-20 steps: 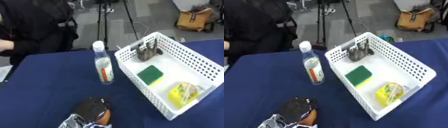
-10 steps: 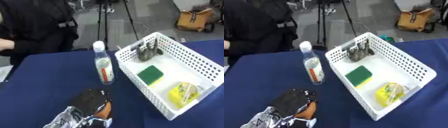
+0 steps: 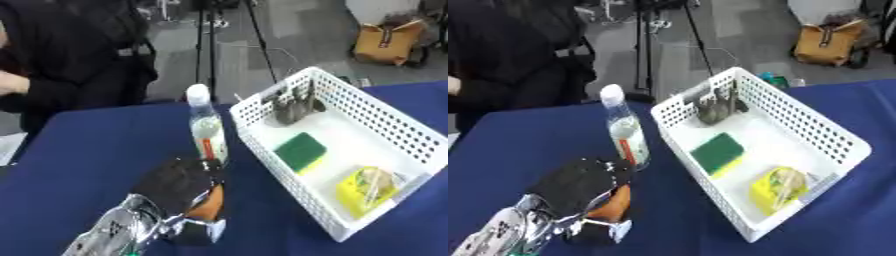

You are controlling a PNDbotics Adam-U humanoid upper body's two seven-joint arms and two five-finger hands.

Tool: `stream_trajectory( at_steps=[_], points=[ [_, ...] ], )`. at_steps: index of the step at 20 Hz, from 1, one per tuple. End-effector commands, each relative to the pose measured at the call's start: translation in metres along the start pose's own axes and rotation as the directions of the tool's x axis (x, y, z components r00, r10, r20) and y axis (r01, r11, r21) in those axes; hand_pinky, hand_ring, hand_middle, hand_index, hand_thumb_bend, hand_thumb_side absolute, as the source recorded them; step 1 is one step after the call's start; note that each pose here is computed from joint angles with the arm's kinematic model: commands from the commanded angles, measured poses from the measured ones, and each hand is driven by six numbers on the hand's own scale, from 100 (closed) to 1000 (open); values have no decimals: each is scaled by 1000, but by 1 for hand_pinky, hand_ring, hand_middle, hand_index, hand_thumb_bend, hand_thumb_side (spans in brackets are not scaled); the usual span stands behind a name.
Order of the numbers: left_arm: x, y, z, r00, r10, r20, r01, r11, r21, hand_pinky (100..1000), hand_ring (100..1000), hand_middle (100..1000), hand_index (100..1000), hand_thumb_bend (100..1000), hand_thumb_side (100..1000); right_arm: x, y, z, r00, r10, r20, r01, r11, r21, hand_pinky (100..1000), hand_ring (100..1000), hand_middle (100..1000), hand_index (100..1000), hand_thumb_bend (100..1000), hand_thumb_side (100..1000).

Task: Pick up objects on the table and place them in the box.

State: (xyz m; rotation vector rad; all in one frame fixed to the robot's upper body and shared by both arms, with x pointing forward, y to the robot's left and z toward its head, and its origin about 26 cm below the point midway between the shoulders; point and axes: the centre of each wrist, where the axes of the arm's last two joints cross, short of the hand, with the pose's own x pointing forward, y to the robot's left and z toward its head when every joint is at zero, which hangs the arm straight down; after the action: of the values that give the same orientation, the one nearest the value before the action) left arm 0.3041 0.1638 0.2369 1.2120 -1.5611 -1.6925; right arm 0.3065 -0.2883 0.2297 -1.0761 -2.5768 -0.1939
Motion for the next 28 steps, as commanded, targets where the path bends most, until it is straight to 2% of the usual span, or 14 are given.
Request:
stream_trajectory(
  at_steps=[1,5,11,17,25,28],
  points=[
    [-8,22,2,998,-51,21,50,998,46,100,623,762,773,100,192,4,0,-3,1000,-9,17,9,1000,-2,662,526,501,665,100,812],
    [-8,44,-2,994,-94,52,88,991,99,100,622,764,772,100,182,3,0,-2,1000,-8,13,8,1000,1,662,526,502,666,100,811],
    [-5,76,-6,991,-100,87,86,984,156,100,616,762,772,100,184,3,0,-1,1000,-8,10,8,1000,6,662,527,501,666,100,809],
    [-6,102,-10,994,-79,71,66,983,171,100,614,765,771,100,184,4,1,0,1000,-11,6,11,1000,13,662,527,502,668,100,808],
    [-15,127,-38,999,-40,25,34,979,201,100,605,752,762,100,195,5,3,1,1000,-25,3,25,999,29,662,526,502,670,100,807],
    [-23,136,-57,1000,-15,-3,15,977,214,100,611,748,765,100,195,6,5,1,999,-35,3,35,999,37,662,526,502,670,100,806]
  ],
)
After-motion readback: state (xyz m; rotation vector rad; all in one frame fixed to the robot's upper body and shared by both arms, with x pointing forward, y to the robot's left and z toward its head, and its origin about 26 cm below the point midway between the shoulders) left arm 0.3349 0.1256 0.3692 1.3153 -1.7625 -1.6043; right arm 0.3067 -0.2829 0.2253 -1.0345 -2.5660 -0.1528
